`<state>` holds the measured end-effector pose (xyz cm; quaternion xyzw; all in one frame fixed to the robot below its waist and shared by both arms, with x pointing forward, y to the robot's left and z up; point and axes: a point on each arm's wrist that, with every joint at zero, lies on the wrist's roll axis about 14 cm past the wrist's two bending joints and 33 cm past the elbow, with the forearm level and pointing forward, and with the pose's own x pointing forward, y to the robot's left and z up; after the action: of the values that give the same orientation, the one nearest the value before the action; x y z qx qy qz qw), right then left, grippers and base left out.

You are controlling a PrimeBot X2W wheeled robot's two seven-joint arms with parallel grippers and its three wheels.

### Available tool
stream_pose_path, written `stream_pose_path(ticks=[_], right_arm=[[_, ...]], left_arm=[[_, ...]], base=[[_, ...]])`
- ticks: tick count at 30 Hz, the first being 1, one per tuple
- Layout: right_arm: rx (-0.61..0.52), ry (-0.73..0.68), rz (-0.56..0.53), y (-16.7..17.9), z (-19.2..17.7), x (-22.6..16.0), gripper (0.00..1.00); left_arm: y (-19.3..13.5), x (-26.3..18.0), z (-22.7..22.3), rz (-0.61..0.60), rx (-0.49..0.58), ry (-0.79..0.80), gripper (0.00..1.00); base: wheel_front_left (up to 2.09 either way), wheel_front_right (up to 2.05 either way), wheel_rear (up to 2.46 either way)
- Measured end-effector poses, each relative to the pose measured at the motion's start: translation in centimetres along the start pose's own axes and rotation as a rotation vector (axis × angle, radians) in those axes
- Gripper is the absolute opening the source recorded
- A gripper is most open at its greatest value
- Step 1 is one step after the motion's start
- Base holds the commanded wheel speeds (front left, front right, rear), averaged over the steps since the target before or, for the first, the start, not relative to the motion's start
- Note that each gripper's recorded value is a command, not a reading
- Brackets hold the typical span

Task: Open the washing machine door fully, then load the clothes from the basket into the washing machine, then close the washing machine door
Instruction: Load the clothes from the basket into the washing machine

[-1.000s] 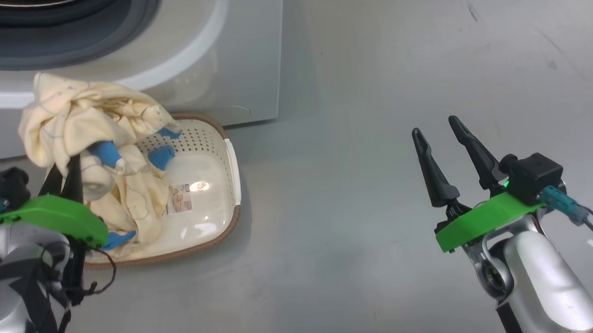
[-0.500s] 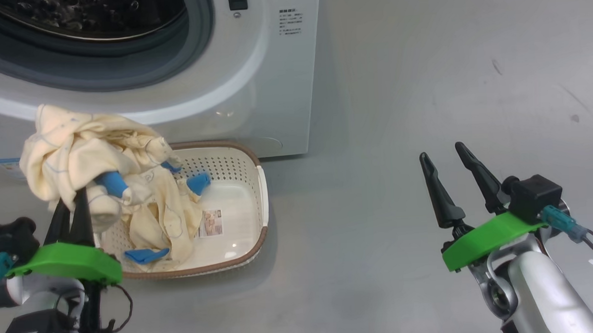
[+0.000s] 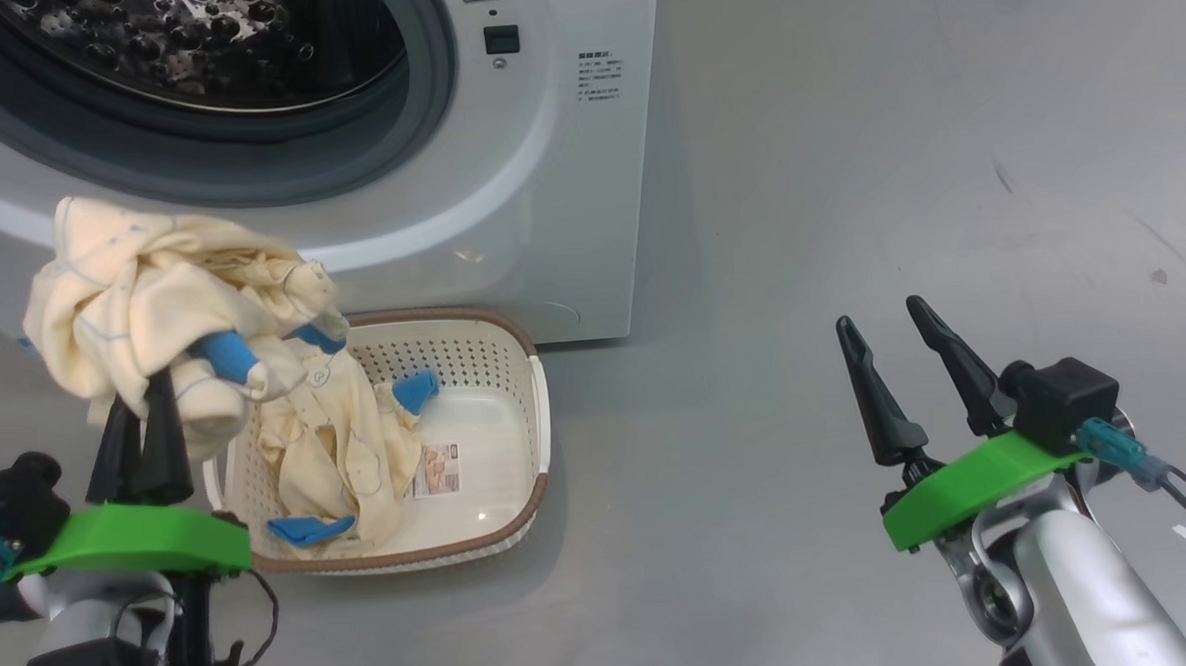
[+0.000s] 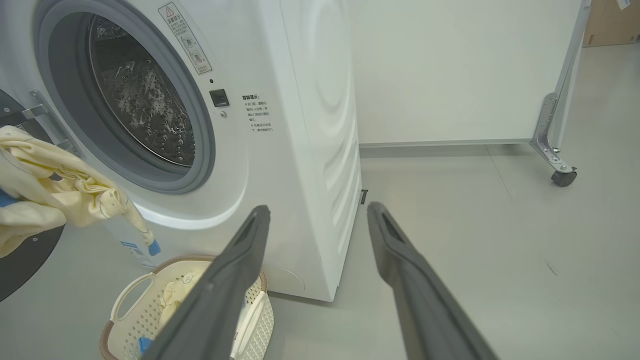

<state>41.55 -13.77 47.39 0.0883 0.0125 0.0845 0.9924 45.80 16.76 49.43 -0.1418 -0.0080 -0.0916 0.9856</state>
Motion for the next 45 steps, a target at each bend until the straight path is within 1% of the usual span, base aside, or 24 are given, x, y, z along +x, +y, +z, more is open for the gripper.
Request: stream_pose_path(ticks=[6, 9, 13, 20, 26, 32, 36, 45], right_arm=[[0.004, 0.010, -0.015, -0.5, -0.4, -0.2, 1.00], [0.005, 0.025, -0.028, -1.0, -0.9, -0.3, 1.00], [0.007, 0.049, -0.047, -1.6, -1.8, -0.3, 1.00], [0.010, 0.107, -0.081, -2.9, -4.0, -0.2, 1.00], [0.007, 0.150, -0.101, -3.9, -5.8, 0.2, 1.00], [0.004, 0.179, -0.115, -4.8, -7.2, 1.0, 1.00], [0.013, 0.207, -0.133, -5.5, -8.4, 1.1, 1.00], [0.030, 0.252, -0.176, -7.2, -10.6, 1.5, 1.00]], left_arm=[[-0.1, 0.7, 0.8, -0.006, -0.012, -0.033, 0.00], [0.1, 1.3, 0.6, 0.012, -0.068, -0.041, 0.00], [-0.2, 2.9, 0.6, -0.007, -0.082, -0.051, 0.00], [0.0, 7.7, 2.0, -0.056, -0.085, -0.106, 0.00], [-0.3, 12.4, 2.6, -0.114, -0.050, -0.132, 0.00], [-0.4, 17.3, 2.8, -0.145, -0.064, -0.160, 0.00], [0.7, 20.3, 2.0, -0.129, -0.089, -0.150, 0.00], [3.2, 26.5, -0.2, -0.121, -0.006, -0.091, 0.00]], base=[[0.00, 0.00, 0.00], [0.00, 0.00, 0.00], [0.00, 0.00, 0.00], [0.00, 0.00, 0.00], [0.00, 0.00, 0.00], [0.00, 0.00, 0.00], [0.00, 0.00, 0.00], [0.00, 0.00, 0.00]])
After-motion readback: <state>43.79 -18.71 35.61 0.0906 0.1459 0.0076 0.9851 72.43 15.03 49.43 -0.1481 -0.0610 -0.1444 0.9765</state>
